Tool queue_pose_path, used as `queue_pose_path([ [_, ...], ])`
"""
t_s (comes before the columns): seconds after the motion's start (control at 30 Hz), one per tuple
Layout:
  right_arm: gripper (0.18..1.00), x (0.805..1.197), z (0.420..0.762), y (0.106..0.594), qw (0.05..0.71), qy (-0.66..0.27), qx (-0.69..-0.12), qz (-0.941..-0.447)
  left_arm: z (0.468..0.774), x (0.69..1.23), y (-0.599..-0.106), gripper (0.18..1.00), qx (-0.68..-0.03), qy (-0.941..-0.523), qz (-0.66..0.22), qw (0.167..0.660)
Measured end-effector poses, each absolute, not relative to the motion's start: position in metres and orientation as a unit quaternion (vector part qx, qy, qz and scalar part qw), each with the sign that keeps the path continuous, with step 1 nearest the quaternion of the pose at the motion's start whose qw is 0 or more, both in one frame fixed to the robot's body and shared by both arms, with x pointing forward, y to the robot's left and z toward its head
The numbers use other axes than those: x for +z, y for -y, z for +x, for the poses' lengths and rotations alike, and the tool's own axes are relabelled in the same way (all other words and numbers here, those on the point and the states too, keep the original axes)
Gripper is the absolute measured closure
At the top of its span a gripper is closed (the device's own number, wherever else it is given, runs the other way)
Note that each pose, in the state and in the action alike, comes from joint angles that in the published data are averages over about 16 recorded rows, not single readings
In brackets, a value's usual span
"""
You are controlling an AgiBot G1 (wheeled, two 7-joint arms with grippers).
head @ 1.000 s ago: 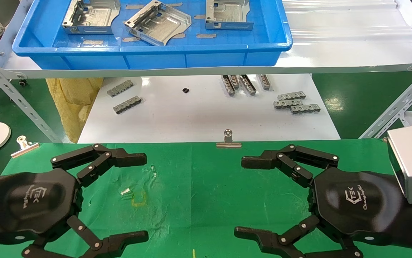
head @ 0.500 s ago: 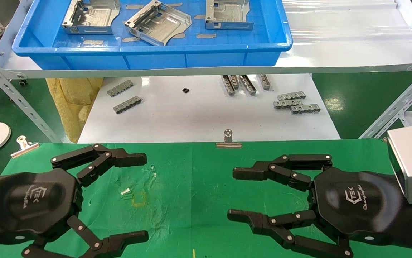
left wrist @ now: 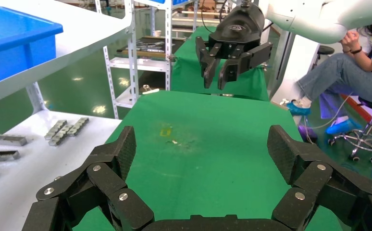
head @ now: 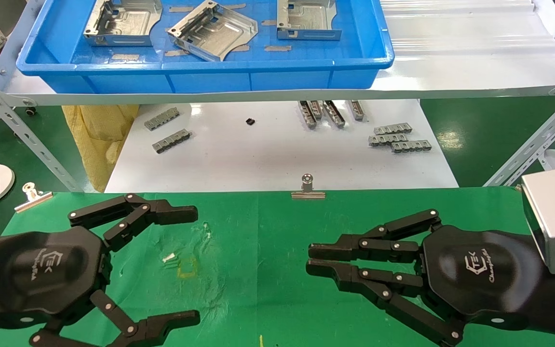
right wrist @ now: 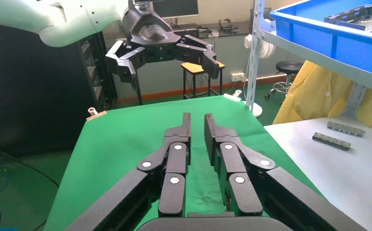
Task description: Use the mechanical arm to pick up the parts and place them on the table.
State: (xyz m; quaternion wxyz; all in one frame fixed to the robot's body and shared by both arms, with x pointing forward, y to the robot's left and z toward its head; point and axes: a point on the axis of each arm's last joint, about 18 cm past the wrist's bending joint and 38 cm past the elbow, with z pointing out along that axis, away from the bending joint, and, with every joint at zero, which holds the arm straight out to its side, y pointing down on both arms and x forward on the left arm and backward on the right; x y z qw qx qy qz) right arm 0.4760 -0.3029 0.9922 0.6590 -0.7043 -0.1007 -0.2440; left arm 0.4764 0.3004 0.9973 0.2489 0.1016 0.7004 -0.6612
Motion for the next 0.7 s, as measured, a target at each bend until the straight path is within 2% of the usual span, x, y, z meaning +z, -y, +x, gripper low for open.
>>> queue_pose_path([
  [0.17, 0.925, 0.992, 0.476, 0.303, 0.659, 0.101, -0.244, -0.704, 0.483, 1.018, -0.3, 0.183, -0.665, -0.688, 0.101, 0.272],
  [0.33, 0.962, 0.992, 0.476, 0.303, 0.659, 0.101, -0.244, -0.704, 0.507, 1.056, -0.297, 0.183, -0.666, -0.671, 0.087, 0.313],
  [0.7, 0.986, 0.992, 0.476, 0.303, 0.659, 0.101, -0.244, -0.704, 0.616, 1.186, -0.278, 0.183, -0.638, -0.633, -0.036, 0.438],
])
